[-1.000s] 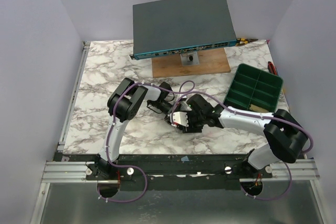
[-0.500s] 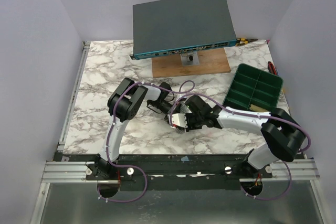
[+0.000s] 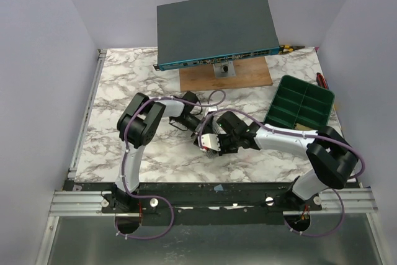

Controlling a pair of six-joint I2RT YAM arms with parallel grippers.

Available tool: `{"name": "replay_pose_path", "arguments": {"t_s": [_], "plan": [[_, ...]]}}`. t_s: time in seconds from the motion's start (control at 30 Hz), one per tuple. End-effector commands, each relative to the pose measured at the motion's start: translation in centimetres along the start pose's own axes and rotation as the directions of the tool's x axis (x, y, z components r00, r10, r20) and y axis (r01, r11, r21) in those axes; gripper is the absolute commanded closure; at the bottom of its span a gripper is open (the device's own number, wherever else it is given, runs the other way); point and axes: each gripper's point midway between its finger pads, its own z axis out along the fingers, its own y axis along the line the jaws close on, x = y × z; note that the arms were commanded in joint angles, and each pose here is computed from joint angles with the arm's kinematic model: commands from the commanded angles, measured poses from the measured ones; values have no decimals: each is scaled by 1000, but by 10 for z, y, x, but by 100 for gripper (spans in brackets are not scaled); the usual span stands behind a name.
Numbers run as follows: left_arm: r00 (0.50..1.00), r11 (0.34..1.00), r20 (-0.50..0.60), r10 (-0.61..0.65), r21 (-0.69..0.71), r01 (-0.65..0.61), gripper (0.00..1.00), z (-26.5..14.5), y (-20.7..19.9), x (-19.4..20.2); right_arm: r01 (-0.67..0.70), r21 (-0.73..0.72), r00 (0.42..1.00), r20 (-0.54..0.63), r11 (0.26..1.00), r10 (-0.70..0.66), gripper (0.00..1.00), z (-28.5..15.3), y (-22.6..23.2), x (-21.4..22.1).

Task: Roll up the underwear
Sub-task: Roll the underwear to the center of the board.

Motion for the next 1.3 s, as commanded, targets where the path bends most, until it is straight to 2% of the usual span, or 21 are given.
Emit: {"name": "replay_pose_path", "arguments": {"t_s": [0.0, 0.47, 0.73, 0.97, 1.07, 1.27], "plan": [[995, 973, 88, -57, -217, 75, 1, -35, 40, -1, -80, -167, 996, -48, 983, 73, 95, 4, 43, 11], [987, 957, 160, 14, -288, 33, 1, -87, 18, 2, -127, -204, 992, -42, 971, 121, 96, 4, 45, 2], [962, 915, 246, 120, -403, -11, 1, -138, 0, 13, -143, -318, 988, -101, 937, 117, 96, 13, 48, -1], [931, 871, 310, 194, -491, -18, 1, -173, -9, 38, -197, -487, 974, -194, 851, 115, 97, 26, 64, 4], [918, 831, 308, 252, -555, -42, 1, -184, -15, 46, -239, -556, 963, -239, 796, 123, 96, 31, 72, 5], [895, 687, 248, 372, -722, -86, 2, -208, -18, 66, -300, -622, 945, -300, 723, 134, 96, 41, 74, 4]]}}
